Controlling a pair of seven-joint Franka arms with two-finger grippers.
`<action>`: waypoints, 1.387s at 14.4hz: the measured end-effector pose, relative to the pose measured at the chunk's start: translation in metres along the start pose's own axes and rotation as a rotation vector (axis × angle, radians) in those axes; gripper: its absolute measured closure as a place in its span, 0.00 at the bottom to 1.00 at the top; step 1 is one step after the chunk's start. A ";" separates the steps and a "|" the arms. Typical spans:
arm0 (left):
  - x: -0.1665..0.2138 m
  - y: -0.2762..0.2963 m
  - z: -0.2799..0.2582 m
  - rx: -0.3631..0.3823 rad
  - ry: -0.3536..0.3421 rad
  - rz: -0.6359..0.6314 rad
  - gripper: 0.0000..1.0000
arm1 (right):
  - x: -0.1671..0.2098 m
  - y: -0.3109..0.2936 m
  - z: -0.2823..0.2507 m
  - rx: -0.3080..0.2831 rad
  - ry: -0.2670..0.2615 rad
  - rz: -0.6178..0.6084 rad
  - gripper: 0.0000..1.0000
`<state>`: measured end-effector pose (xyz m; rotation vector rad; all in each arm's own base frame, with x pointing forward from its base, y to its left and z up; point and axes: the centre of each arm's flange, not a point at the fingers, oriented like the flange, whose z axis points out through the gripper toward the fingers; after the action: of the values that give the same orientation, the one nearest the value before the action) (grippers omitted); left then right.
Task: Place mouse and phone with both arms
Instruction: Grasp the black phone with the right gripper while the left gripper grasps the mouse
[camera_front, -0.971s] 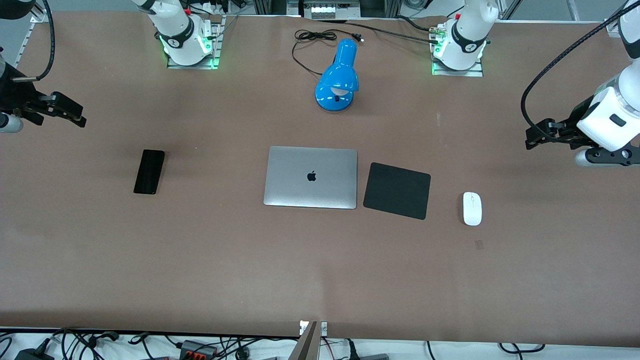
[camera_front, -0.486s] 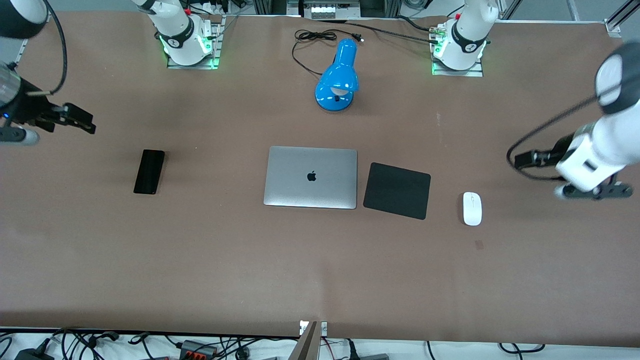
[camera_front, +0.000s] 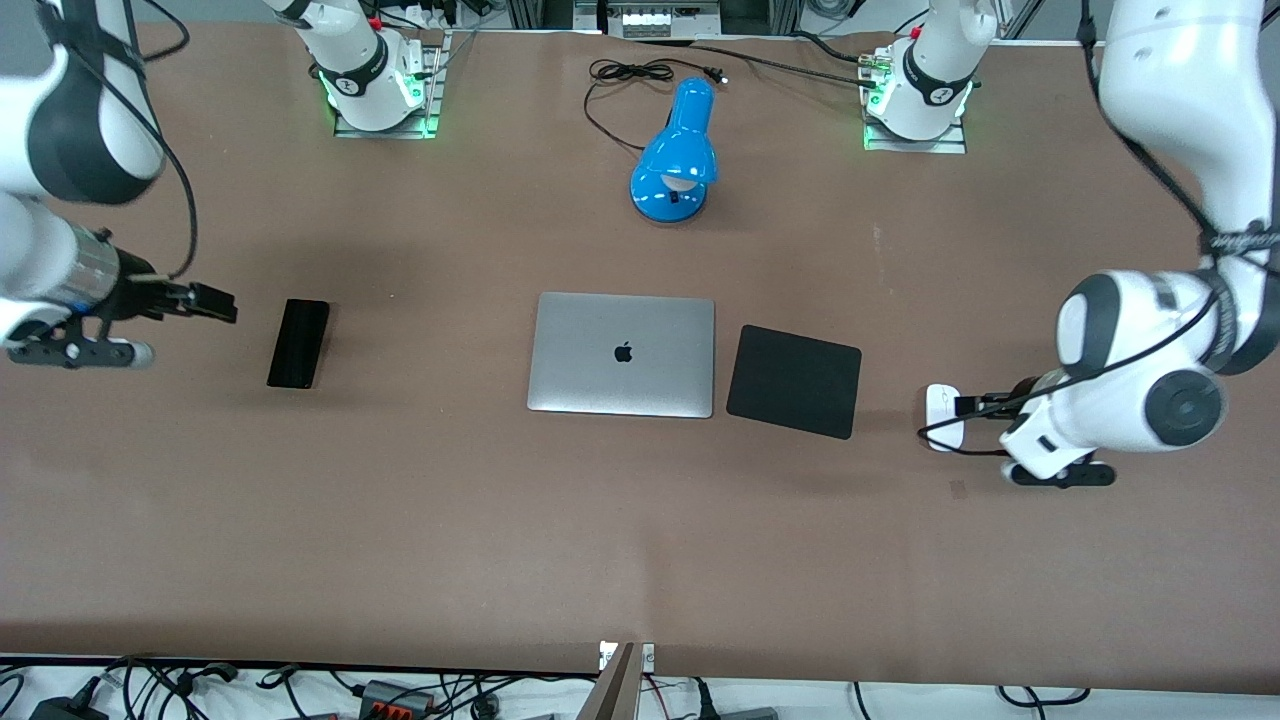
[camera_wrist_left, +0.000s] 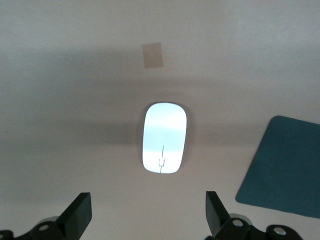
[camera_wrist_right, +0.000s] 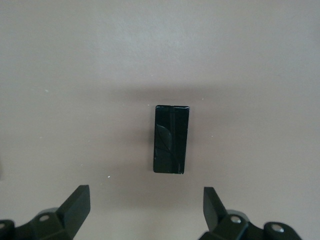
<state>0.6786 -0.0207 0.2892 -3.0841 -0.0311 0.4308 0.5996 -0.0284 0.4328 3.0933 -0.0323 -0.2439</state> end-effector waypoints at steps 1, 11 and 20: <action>0.003 0.002 0.011 0.000 -0.012 0.004 0.00 | 0.007 0.002 0.017 -0.022 -0.020 -0.005 0.00; 0.020 0.021 0.080 0.010 -0.066 0.029 0.00 | 0.017 0.010 0.186 -0.032 -0.048 0.067 0.00; 0.031 0.004 0.109 0.001 -0.049 0.087 0.00 | -0.012 0.031 0.255 0.001 -0.065 0.122 0.00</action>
<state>0.6783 -0.0213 0.1764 -3.0823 0.1030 0.5093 0.5472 -0.0681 0.1838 3.0690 -0.2227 -0.3393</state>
